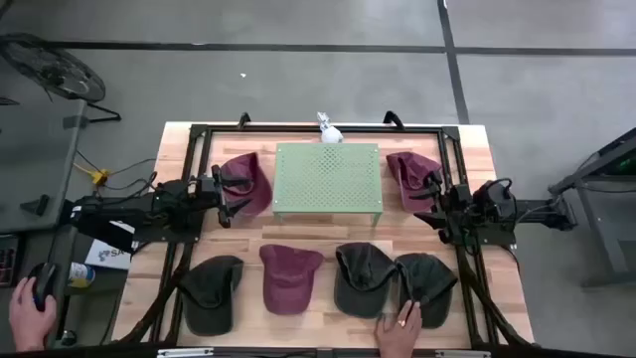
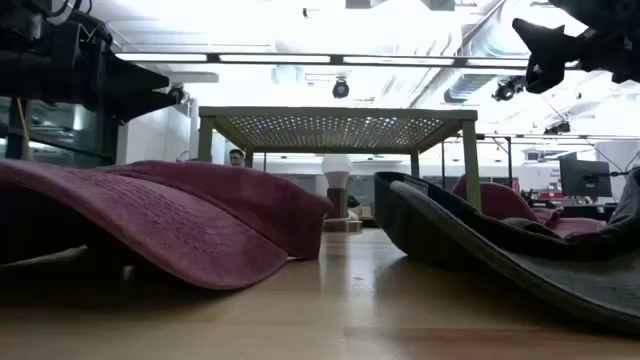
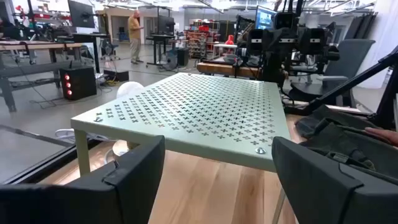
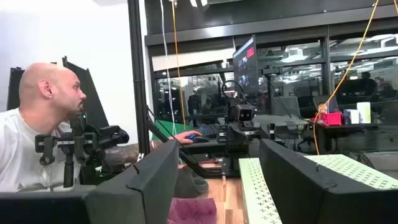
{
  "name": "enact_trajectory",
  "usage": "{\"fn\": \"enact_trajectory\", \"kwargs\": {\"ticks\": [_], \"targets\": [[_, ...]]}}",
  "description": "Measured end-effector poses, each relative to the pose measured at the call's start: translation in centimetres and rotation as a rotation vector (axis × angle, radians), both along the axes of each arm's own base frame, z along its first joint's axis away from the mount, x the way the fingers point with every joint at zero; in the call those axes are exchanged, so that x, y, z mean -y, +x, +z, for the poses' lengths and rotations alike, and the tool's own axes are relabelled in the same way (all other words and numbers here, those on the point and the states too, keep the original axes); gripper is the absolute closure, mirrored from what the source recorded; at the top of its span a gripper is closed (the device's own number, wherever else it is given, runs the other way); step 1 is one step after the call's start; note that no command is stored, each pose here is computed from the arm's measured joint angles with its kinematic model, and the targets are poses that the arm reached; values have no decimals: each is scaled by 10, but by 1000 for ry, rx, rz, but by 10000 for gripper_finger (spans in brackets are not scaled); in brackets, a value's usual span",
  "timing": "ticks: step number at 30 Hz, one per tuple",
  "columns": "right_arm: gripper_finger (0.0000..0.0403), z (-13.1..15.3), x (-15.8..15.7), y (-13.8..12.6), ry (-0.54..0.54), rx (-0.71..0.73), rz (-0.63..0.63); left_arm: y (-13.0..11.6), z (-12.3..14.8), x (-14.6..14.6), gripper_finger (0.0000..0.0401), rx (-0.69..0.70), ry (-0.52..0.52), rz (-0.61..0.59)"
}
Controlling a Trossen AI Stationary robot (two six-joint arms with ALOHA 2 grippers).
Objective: Pick & Place hat
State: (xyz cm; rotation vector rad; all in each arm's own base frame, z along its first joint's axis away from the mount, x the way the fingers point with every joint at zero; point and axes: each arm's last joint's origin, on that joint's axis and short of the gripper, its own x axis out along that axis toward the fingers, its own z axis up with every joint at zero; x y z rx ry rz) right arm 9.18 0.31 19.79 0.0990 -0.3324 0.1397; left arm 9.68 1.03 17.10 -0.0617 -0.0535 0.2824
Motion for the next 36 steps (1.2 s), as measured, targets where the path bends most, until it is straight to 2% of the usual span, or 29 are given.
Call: {"fn": "enact_trajectory", "kwargs": {"ticks": [36], "targets": [[191,0,0,0,0,0,0,0,0,0,110,0,-1,6]]}}
